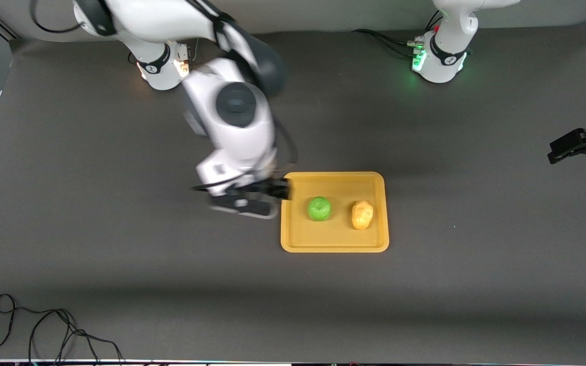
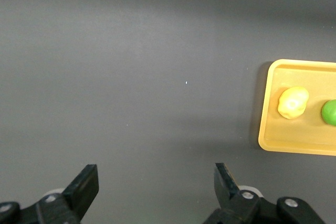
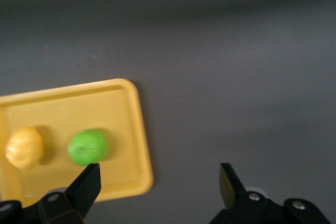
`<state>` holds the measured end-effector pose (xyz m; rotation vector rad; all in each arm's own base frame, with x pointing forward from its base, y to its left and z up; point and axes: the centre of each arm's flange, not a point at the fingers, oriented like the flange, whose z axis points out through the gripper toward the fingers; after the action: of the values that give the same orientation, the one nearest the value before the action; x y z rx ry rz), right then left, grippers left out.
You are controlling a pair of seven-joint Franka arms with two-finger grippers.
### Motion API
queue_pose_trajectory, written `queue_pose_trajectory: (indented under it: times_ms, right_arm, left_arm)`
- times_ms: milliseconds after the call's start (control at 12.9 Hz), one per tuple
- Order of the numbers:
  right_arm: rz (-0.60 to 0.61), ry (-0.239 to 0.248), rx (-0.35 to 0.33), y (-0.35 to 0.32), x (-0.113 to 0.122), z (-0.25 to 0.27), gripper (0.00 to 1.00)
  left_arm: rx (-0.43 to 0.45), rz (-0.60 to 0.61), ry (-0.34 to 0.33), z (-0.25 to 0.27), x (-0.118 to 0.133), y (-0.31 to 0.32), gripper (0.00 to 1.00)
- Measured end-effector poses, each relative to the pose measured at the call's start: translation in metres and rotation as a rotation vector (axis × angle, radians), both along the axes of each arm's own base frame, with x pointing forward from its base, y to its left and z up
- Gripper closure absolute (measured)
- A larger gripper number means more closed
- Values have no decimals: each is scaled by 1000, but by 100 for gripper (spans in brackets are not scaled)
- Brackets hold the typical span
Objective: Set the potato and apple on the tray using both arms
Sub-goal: 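Open the right gripper to release the apple and withdraw it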
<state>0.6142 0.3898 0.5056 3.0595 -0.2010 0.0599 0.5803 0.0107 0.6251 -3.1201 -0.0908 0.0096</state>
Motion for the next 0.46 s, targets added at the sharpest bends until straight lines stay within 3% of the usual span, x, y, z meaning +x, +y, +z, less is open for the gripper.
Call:
queue_pose_trajectory:
  times_ms: [232,464]
  right_arm:
    - [111,47,6,-117,5,55,0]
    - [159,74,26,-220,-17,88,0]
  left_arm:
    - [-1,-60,2,-1,1,0,3]
    - [1,-69,4,-2,1,3,1]
